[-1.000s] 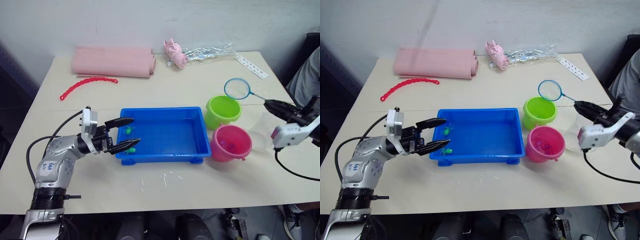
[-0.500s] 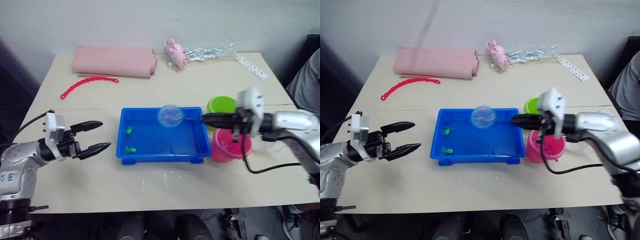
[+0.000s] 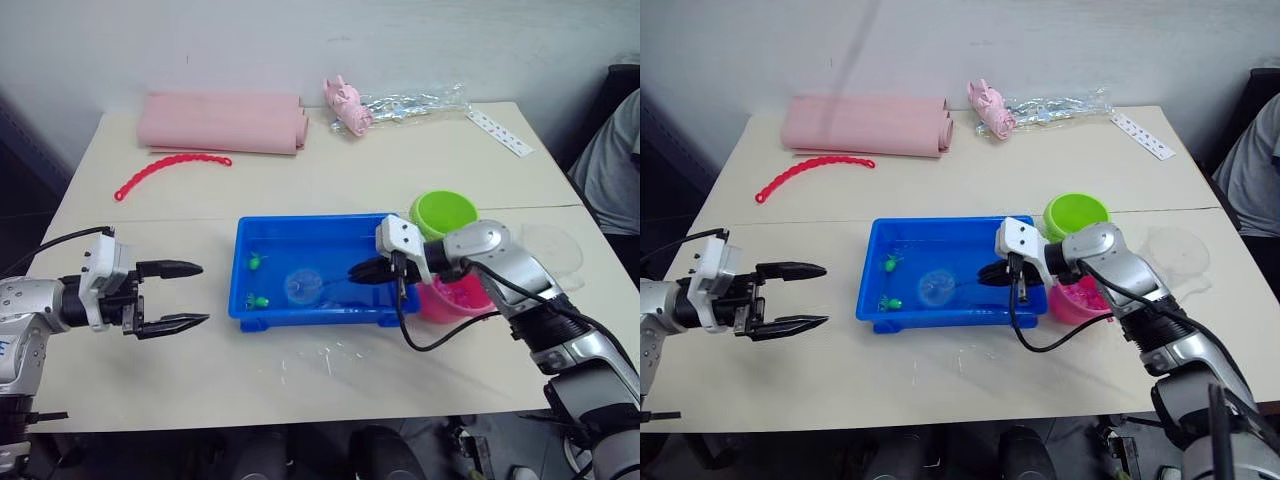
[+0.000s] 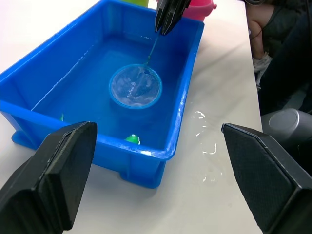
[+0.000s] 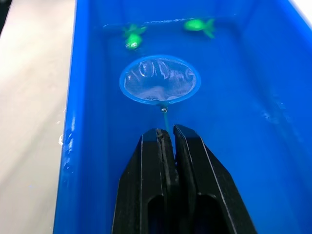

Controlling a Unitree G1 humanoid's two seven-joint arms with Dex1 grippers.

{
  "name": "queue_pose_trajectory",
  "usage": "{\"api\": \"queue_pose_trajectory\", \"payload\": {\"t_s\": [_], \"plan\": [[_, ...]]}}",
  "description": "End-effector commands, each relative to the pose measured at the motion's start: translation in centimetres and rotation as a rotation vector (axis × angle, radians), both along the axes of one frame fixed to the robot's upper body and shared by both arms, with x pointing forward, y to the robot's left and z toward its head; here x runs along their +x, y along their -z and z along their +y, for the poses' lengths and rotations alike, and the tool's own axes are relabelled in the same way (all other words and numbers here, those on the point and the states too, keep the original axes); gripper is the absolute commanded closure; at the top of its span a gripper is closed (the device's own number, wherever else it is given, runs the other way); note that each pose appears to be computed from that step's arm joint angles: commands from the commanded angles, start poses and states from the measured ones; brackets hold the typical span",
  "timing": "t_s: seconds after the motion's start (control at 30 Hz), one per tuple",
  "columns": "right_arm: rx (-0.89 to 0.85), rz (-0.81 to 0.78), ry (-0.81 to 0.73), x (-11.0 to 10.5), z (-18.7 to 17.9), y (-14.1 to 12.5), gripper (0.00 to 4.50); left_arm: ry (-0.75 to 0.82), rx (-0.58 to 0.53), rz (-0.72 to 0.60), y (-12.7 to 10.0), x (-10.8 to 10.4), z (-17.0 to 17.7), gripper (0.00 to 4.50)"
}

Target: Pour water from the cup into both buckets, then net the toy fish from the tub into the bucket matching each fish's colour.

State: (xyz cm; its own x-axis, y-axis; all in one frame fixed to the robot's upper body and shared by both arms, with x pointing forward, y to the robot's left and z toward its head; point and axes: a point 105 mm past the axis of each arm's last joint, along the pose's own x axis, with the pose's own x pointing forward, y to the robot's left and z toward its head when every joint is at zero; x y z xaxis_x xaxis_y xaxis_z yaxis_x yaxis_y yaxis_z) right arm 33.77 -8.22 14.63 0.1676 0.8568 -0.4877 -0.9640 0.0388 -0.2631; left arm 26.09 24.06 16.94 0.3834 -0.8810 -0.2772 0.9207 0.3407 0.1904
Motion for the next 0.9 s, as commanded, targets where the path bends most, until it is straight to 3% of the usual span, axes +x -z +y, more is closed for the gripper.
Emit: {"api": "queue_pose_trajectory", "payload": {"t_s": [0.03, 0.23, 0.5, 0.9], "plan": [[-0.095, -0.046, -0.038, 0.8, 1.0, 0.7, 4.5, 0.033, 0.039, -0.057, -0.9, -0.5, -0.4, 0.01], [-0.102, -0.021, -0.077, 1.0, 3.7, 1.9, 4.5, 0.021, 0.052, -0.046, -0.9, -0.9, -0.2, 0.01], [-0.02, 0.0, -0.128, 0.9, 7.2, 1.0, 4.5, 0.016, 0.067, -0.035, -0.7, -0.9, 0.0, 0.01], [0.095, 0.044, -0.194, -0.6, 6.8, -1.3, 4.5, 0.016, 0.057, -0.032, -0.6, -0.9, -0.1, 0.01]]}}
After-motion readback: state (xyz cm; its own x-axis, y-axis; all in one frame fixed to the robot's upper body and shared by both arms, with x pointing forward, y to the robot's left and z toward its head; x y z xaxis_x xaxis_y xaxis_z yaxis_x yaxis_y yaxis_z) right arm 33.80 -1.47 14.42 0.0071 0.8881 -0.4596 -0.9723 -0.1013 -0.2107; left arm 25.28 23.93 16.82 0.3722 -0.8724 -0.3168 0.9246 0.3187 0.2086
